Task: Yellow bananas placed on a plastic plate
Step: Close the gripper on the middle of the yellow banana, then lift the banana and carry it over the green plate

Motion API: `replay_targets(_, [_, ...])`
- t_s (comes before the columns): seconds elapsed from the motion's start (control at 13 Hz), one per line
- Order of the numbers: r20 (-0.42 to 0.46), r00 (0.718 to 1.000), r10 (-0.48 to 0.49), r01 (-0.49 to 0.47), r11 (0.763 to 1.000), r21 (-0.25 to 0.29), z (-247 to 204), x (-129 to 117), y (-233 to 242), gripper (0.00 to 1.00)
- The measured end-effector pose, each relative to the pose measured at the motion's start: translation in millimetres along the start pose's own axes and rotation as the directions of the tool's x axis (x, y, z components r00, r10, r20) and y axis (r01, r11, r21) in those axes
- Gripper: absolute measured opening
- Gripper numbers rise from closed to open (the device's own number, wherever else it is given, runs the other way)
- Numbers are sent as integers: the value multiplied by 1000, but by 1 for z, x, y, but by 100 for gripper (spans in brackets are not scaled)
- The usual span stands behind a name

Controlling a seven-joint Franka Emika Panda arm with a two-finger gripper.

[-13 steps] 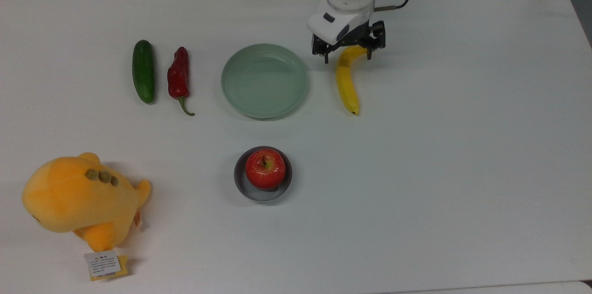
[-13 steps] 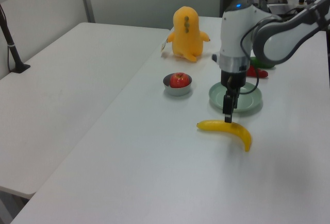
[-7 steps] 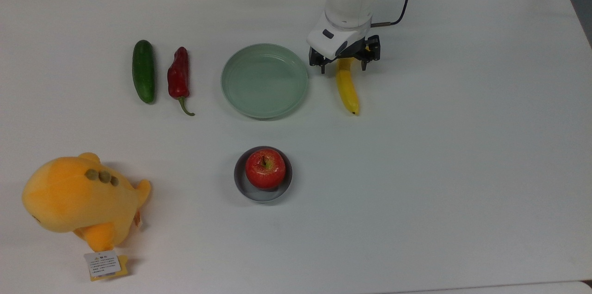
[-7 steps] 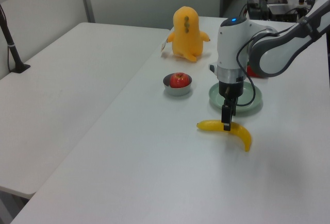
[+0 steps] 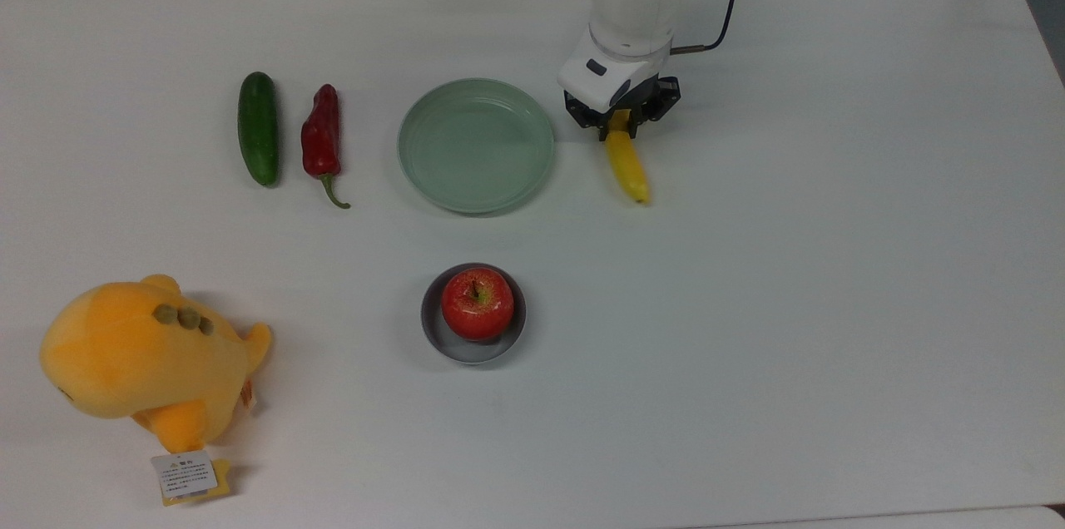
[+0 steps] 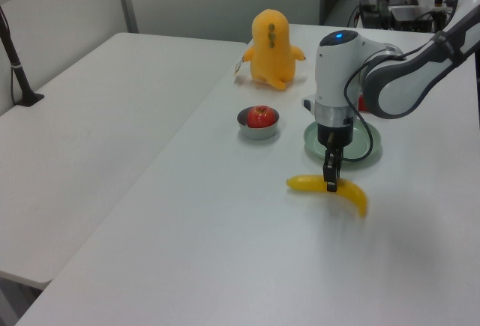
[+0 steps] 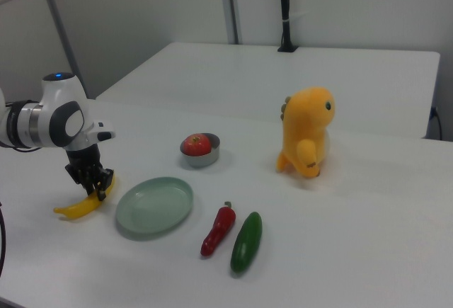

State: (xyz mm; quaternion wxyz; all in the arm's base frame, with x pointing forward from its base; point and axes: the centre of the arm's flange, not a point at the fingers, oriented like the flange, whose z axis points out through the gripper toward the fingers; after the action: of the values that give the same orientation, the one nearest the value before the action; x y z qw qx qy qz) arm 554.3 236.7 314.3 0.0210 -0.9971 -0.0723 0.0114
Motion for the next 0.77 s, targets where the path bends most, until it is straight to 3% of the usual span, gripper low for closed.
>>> replay_targets(0.08, [-1, 1000, 0, 0, 1000, 0, 0, 0, 0, 30])
replay_targets(0.46, [-11, 1000, -5, 5, 1000, 2, -5, 2, -4, 30])
replay_targets(0.77, [-63, 998, -4, 5, 1000, 11, -34, 7, -6, 30])
